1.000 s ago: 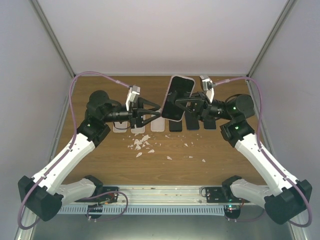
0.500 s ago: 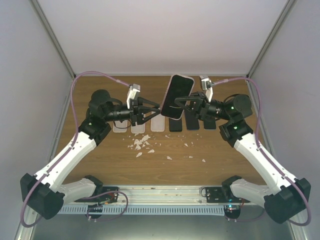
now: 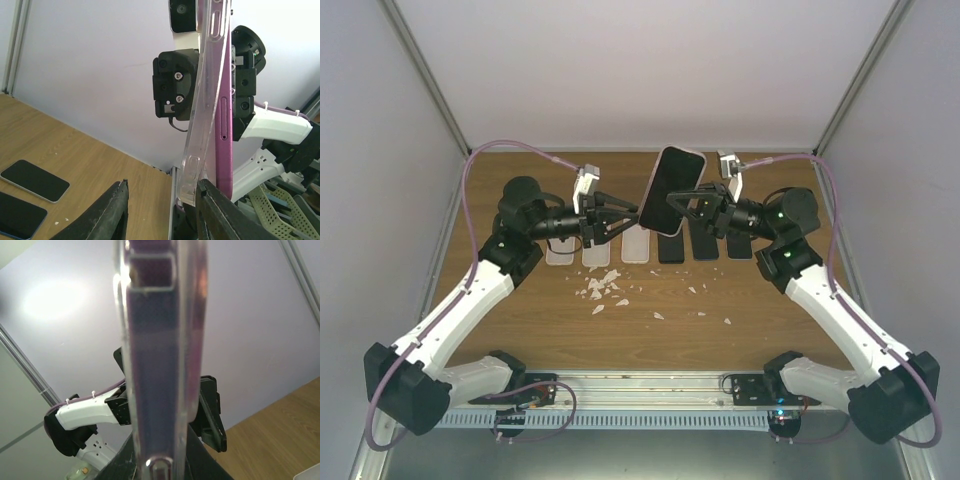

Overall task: Take the phone out of the phone case
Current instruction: Remove the phone case from the phone.

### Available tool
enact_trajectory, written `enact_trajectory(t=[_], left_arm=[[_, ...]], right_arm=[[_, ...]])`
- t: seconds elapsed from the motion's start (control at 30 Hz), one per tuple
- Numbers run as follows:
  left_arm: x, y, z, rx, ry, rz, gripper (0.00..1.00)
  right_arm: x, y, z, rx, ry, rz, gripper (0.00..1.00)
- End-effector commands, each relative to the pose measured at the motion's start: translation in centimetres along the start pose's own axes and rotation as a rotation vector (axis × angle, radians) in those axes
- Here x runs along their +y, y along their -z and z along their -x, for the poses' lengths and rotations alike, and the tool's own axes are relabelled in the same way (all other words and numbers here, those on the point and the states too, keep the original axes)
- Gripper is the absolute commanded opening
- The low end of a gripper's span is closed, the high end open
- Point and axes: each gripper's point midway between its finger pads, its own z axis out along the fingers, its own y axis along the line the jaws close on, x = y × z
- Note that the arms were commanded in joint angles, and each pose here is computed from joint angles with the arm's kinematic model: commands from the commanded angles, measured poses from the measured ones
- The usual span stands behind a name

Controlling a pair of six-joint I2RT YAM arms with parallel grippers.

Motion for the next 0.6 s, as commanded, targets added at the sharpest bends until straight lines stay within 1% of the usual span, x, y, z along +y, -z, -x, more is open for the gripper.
enact_trajectory(t=[0.0, 0.07, 0.13, 0.3, 0.37, 0.47, 0.57], left_arm=[[7.4, 0.3, -3.3, -0.001, 0.18, 0.231, 0.37], [7.9, 0.7, -3.8, -0.002, 0.208, 0.235, 0.37], [8.2, 0.7, -3.9, 0.002, 0.207, 0.242, 0.36], [8.2, 0.3, -3.1, 0.0, 0.182, 0.249, 0.36], [8.2, 0.1, -2.7, -0.004, 0.192, 0.246, 0.36], [7.7, -0.5, -2.2, -0.008, 0.196, 0.216, 0.36], [6.2, -1.3, -1.6, -0.011, 0.183, 0.137, 0.36]], right_arm=[[9.6, -0.2, -0.1, 0.092, 0.138, 0.303, 0.0], [10.0, -0.2, 0.3, 0.085, 0.144, 0.308, 0.01], [10.4, -0.2, 0.7, 0.079, 0.145, 0.311, 0.01], [10.5, -0.4, 0.5, 0.084, 0.126, 0.322, 0.0], [10.3, -0.6, 0.0, 0.091, 0.108, 0.325, 0.01], [10.0, -0.8, -0.9, 0.106, 0.087, 0.33, 0.01], [9.4, -1.1, -1.9, 0.123, 0.063, 0.332, 0.01]])
